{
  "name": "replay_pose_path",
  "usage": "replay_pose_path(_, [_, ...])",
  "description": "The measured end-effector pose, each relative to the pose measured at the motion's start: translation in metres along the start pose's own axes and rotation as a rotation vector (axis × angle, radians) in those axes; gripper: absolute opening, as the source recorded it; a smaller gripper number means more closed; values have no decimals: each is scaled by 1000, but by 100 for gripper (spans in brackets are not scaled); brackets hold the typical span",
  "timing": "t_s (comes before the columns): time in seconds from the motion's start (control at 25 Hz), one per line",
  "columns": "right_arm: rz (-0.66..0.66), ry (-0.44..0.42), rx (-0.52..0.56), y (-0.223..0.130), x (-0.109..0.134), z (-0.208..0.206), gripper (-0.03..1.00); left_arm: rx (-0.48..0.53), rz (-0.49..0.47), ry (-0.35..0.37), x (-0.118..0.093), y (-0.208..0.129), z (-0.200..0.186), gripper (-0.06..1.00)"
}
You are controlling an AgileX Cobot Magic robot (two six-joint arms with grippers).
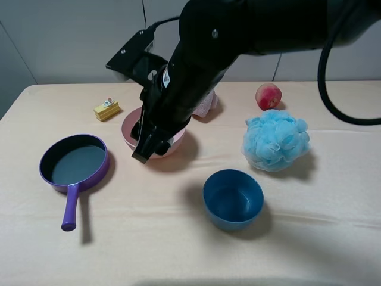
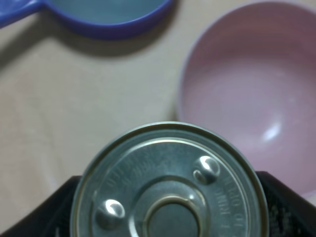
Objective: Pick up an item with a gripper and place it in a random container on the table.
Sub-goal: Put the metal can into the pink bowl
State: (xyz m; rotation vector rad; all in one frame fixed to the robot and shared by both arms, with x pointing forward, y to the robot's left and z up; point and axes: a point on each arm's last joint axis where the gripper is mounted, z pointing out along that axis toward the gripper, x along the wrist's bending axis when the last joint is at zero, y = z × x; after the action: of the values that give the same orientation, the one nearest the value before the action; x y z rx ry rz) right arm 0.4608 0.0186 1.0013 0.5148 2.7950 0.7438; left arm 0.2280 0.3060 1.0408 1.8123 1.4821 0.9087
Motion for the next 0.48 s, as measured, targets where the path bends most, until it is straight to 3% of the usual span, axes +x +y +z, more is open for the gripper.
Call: replay_pose_path(0.48, [67,-81,-50,24,-73,-6,49,0,0,0,0,0,0,90])
